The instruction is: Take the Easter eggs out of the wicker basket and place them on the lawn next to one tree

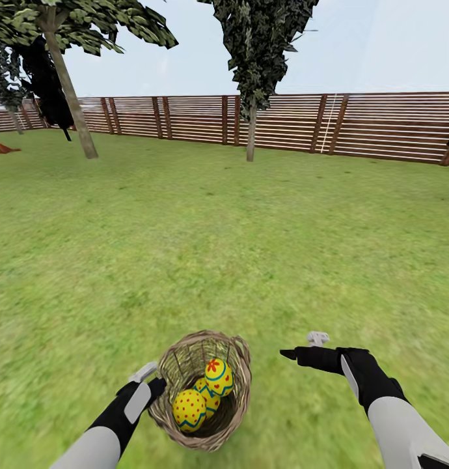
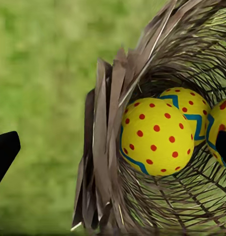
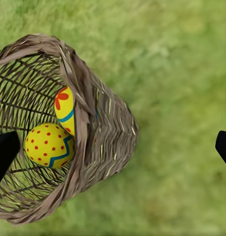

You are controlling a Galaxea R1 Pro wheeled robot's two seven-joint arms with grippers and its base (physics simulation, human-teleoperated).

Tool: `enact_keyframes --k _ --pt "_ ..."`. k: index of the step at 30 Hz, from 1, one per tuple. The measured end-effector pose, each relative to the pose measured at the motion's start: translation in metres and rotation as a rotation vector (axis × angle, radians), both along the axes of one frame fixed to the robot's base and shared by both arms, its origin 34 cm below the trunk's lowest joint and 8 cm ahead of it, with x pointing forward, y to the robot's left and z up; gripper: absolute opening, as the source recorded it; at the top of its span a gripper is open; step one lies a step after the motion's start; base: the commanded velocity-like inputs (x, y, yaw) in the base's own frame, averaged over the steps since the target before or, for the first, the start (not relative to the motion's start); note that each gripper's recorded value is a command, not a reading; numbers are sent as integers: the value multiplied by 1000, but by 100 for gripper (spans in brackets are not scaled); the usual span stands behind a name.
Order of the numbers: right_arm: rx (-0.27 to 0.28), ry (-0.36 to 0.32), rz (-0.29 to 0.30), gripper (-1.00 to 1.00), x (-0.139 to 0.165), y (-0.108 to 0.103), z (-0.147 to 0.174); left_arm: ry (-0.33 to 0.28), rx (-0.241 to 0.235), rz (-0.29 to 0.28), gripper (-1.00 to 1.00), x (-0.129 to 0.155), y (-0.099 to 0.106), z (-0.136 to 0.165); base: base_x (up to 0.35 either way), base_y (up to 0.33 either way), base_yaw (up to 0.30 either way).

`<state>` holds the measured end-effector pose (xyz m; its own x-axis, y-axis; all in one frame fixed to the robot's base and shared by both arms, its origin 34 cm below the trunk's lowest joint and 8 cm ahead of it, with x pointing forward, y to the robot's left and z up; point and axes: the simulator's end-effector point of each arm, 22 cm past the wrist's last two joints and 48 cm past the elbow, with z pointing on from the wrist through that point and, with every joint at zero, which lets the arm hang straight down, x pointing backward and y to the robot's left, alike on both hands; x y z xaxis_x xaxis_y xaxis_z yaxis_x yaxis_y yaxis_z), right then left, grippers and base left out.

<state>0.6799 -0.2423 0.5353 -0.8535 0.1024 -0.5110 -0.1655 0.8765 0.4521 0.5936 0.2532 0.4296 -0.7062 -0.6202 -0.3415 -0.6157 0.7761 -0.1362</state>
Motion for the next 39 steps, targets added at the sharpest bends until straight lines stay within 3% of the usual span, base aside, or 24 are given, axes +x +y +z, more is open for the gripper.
enact_keyframes --k 10,18,26,27,39 --pt "1 0 0 100 -3 1 -20 8 -43 -18 100 -14 -16 -30 0 0 0" --pt "2 1 1 100 -6 2 -37 16 -45 -18 100 -20 -17 -49 0 0 0" --pt "2 1 1 100 -6 3 -37 14 -43 -17 100 -19 -15 -49 0 0 0" --pt "1 1 1 100 -6 3 -37 14 -43 -17 -100 -19 -15 -49 0 0 0" --pt "1 1 -1 100 -6 2 -37 15 -42 -16 -100 -20 -14 -49 0 0 0"
